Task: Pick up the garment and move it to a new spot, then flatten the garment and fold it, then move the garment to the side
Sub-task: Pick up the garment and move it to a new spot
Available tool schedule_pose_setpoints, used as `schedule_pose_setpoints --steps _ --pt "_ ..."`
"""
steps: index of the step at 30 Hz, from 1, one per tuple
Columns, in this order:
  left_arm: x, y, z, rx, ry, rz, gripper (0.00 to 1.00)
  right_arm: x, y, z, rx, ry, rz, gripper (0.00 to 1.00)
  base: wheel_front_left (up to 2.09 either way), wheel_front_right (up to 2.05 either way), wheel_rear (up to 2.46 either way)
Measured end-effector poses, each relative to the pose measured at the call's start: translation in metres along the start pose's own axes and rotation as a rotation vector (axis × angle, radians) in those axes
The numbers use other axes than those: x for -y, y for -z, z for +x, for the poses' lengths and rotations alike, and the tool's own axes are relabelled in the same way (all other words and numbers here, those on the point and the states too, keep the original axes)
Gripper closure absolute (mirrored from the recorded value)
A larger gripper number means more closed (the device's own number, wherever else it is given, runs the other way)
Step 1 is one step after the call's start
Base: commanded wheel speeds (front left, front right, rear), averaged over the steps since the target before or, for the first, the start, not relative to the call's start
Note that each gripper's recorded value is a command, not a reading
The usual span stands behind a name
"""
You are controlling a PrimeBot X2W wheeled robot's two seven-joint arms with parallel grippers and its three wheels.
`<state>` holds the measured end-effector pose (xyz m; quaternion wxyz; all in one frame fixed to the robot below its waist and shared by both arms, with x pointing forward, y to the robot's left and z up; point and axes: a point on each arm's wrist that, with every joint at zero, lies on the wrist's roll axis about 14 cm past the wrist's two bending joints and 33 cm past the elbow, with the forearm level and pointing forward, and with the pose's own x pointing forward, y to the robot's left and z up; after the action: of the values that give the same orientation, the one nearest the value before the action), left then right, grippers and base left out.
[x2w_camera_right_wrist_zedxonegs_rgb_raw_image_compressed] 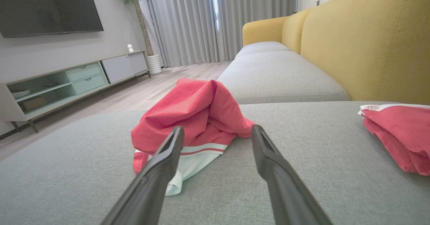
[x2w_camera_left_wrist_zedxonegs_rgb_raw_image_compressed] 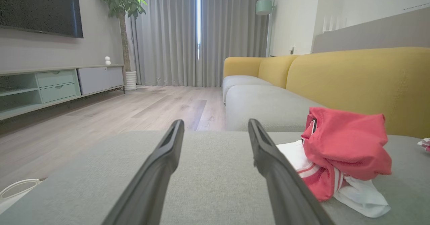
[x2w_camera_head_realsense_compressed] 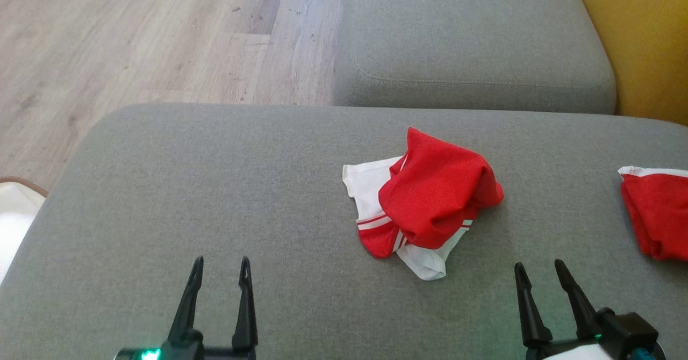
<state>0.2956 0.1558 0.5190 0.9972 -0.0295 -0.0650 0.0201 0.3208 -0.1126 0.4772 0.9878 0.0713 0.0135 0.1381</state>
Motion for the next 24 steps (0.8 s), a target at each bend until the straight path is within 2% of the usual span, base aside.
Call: schedule_pose_setpoints --steps 7,24 --pt "-0.006 0.011 -0.019 -0.033 -0.01 0.034 0.0 -0.003 0.001 -0.002 0.0 -0.001 -0.001 0.0 0.0 0.0 0.0" --pt "0.001 0.014 -0.019 -0.044 0.036 0.032 0.0 -0.001 0.003 -0.006 -0.004 0.013 -0.002 0.0 0.0 0.0 0.0"
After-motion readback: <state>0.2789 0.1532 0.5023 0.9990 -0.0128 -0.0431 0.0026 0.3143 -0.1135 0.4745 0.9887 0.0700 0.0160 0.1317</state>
